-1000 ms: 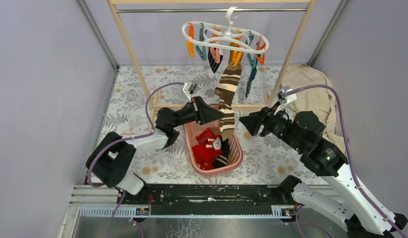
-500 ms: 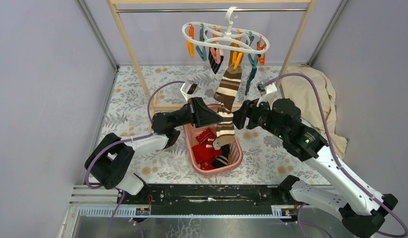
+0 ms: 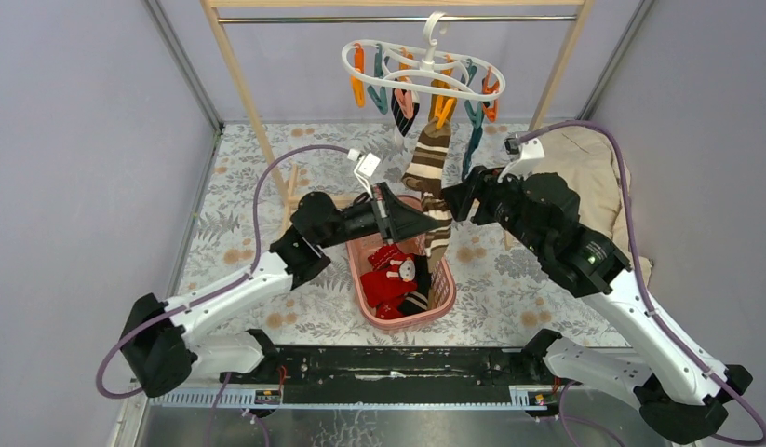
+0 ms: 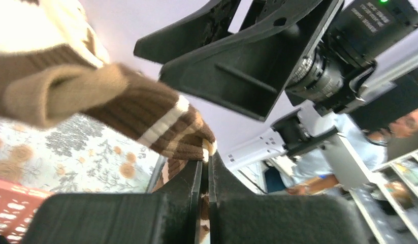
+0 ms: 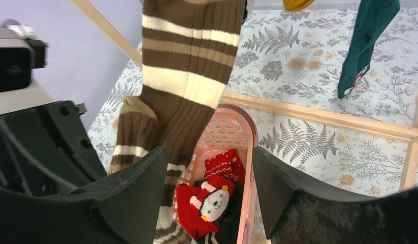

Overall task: Remove the socks clipped to the hanger
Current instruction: Remove the sock from the hanger.

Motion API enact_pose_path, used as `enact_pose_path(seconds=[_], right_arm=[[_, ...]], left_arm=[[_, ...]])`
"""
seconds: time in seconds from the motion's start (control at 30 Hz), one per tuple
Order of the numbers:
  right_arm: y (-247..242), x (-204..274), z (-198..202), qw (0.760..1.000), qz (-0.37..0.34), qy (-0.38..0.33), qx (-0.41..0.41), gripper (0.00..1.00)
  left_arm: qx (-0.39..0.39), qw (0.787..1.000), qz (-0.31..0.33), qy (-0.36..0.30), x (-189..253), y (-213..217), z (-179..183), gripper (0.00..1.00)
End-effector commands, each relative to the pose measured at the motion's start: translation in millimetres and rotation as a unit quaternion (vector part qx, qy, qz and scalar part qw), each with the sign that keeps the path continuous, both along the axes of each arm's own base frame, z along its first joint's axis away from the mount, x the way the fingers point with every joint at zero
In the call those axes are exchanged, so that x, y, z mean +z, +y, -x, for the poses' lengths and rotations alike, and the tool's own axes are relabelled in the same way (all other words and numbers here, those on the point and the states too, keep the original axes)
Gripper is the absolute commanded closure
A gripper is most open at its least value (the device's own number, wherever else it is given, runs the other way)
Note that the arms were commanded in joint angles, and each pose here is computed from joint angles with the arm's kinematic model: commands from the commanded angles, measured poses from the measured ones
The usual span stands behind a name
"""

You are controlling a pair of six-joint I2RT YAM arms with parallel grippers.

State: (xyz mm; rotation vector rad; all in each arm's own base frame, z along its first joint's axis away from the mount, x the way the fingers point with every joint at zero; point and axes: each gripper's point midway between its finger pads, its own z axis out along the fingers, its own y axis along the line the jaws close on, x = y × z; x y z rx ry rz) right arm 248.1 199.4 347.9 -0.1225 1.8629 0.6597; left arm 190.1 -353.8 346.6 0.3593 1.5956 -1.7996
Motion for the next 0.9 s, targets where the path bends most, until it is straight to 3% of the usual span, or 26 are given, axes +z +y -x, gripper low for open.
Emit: enact_pose_path(seconds=[0.0, 0.3, 0.53, 0.7, 0.87], right_arm=[[2, 33, 3, 0.999, -0.019, -0.037, 0.013, 0.32], [41, 50, -20, 0.999, 0.006, -0.003, 0.054, 0.33], [52, 25, -34, 0.996, 0.053, 0.054, 0.051, 0.32], [39, 8, -33, 0.994, 0.077, 0.068, 0.028, 0.32], [43, -3, -33, 0.994, 0.077, 0.068, 0.038, 0.32]], left_arm=[[0.124, 0.970, -0.199, -0.061, -46, -1, -25, 0.98], [0.234, 0.892, -0.368, -0.119, -79, -9, -33, 0.99], [0.289, 0.851, -0.413, -0.149, -80, -1, -31, 1.00], [0.306, 0.836, -0.425, -0.166, -71, 4, -26, 1.00], [0.312, 0.841, -0.408, -0.169, -60, 5, -21, 1.00]])
